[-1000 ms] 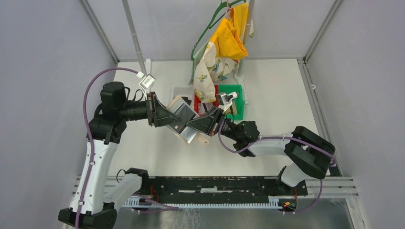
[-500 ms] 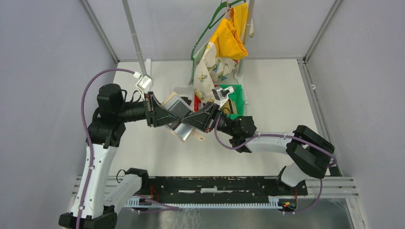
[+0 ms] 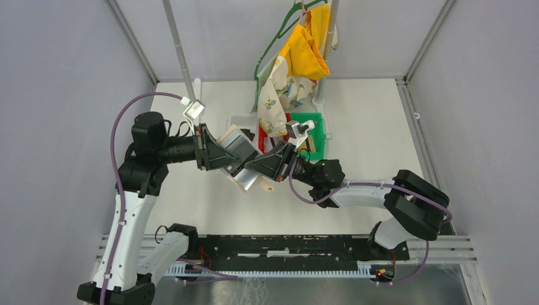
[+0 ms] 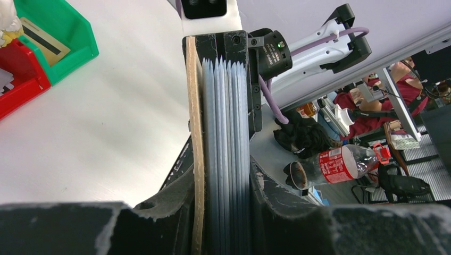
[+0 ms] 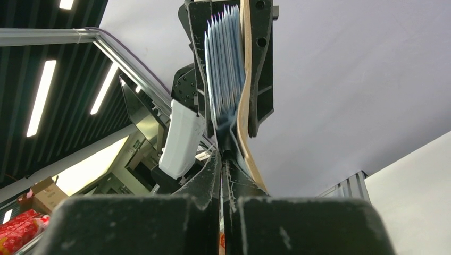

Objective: Take the credit cards out of the card holder
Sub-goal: Remove the credit card from the card holder.

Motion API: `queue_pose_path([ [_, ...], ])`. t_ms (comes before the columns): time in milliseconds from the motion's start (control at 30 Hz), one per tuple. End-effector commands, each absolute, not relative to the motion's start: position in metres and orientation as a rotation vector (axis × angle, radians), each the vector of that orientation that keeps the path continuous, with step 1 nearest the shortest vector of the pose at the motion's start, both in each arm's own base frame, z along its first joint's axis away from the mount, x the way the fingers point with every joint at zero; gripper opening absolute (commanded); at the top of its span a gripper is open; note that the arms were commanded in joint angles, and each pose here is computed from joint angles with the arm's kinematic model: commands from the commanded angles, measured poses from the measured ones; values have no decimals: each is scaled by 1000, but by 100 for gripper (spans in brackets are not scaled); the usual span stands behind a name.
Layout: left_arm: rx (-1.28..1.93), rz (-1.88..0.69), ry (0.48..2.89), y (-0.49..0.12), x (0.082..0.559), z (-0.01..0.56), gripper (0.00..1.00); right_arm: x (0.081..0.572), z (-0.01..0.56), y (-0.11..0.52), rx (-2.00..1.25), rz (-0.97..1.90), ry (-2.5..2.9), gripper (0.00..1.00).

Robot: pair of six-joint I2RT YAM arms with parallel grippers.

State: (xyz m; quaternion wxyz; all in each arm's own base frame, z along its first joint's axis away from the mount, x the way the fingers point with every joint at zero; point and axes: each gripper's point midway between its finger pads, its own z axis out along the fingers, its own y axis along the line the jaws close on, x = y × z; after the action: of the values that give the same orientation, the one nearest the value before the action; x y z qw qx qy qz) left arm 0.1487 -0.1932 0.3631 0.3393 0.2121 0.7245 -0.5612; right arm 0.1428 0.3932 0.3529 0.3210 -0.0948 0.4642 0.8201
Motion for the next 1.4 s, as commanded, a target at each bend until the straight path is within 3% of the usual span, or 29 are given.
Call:
queue_pose_path([
  [0, 646, -1479, 1753, -194, 134, 396, 33, 139, 343, 386, -253, 2152, 1242, 0],
  [167, 647, -1476, 1753, -195, 136, 396, 32, 140, 345, 383, -234, 2158, 1233, 0],
  [267, 649, -1474, 1751, -194, 136, 396, 24, 140, 350, 384, -242, 2169, 1220, 0],
  [300, 651, -1471, 1747, -194, 136, 397, 18, 140, 352, 385, -242, 2176, 1214, 3],
  [367, 648, -1465, 1746, -194, 137, 397, 7, 140, 357, 384, -235, 2197, 1197, 24],
  [467, 645, -1458, 1746, -194, 137, 397, 2, 140, 369, 382, -216, 2236, 1142, 34],
  [533, 645, -1454, 1744, -194, 138, 397, 2, 141, 375, 383, -209, 2252, 1124, 36],
  [633, 644, -1444, 1741, -194, 139, 398, 2, 142, 381, 385, -209, 2264, 1106, 32],
  [733, 645, -1431, 1746, -193, 140, 395, 2, 142, 385, 383, -200, 2275, 1083, 21],
  [833, 640, -1417, 1755, -193, 143, 393, 2, 140, 384, 380, -198, 2282, 1076, 3],
  [867, 637, -1413, 1757, -193, 144, 393, 8, 140, 380, 379, -197, 2277, 1091, 0],
  [933, 636, -1413, 1758, -193, 145, 394, 19, 139, 373, 378, -199, 2260, 1115, 0],
  [1000, 637, -1430, 1757, -194, 146, 394, 24, 139, 363, 376, -194, 2237, 1152, 0],
  [1367, 635, -1377, 1750, -192, 148, 395, 18, 139, 334, 356, -223, 2184, 1238, 0],
])
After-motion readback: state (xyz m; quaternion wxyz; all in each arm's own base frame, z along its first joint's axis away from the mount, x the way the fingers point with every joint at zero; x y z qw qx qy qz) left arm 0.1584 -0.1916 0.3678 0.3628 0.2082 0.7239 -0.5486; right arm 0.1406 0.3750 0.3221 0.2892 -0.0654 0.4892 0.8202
